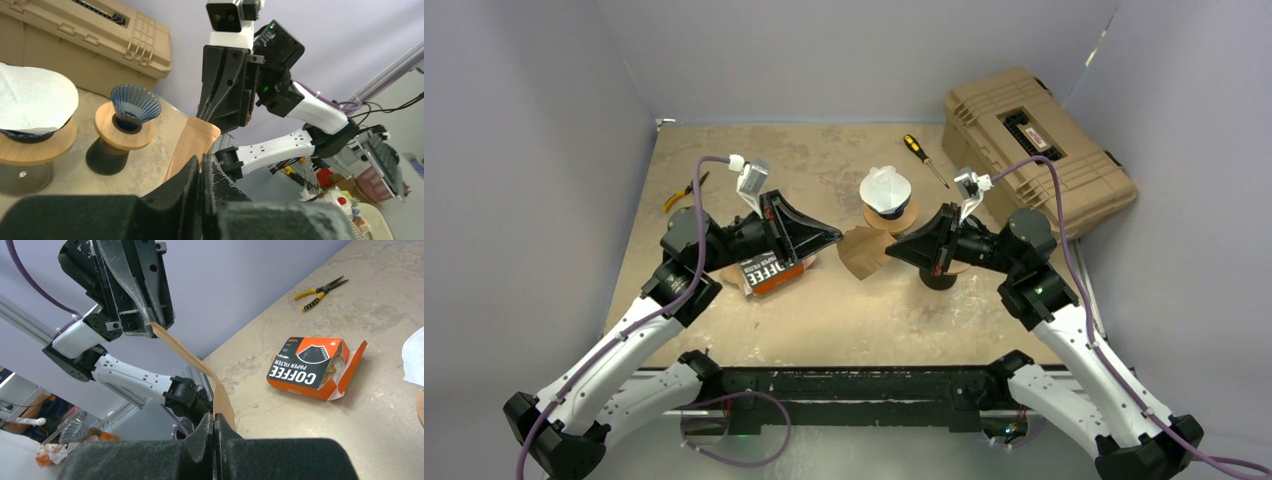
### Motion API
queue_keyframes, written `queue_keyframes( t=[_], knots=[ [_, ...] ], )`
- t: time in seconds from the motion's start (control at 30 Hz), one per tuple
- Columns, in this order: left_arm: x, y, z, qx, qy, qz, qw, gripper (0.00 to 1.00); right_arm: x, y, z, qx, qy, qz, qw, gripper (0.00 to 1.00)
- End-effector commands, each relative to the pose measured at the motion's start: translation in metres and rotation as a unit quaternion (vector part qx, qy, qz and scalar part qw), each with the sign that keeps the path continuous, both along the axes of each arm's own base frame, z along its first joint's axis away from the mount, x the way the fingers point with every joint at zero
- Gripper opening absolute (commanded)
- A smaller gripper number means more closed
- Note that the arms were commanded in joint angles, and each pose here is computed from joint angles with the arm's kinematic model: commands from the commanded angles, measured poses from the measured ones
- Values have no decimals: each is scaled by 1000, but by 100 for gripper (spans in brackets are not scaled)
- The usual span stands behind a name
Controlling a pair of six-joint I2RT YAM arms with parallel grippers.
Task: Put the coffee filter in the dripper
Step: Place the coffee filter in the coffee dripper.
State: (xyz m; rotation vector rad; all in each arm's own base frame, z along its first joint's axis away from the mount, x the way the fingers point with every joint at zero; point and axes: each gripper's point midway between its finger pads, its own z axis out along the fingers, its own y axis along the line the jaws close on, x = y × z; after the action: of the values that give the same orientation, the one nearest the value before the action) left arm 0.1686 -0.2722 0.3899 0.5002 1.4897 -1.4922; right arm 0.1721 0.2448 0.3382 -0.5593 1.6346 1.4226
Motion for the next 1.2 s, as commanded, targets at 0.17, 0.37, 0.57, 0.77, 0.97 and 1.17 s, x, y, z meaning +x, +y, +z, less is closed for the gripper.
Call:
queue_keyframes(
  t=[0.17,0.37,0.57,0.77,0.97,1.17],
  knots=[
    [7,3,10,21,-25,18,999,21,-3,0,15,13,-19,8,1000,0],
    [25,11,2,52,-6,77,996,29,-2,0,19,16,-16,5,1000,0],
    [42,24,-5,77,7,139,987,37,-3,0,19,16,-13,7,1000,0],
    [43,19,-8,82,4,126,989,40,-3,0,20,17,-14,7,1000,0],
    [41,11,-8,70,-1,103,992,39,-4,1,20,17,-15,12,1000,0],
    [35,-1,3,42,-15,62,997,39,-5,1,20,17,-15,14,1000,0]
  ],
)
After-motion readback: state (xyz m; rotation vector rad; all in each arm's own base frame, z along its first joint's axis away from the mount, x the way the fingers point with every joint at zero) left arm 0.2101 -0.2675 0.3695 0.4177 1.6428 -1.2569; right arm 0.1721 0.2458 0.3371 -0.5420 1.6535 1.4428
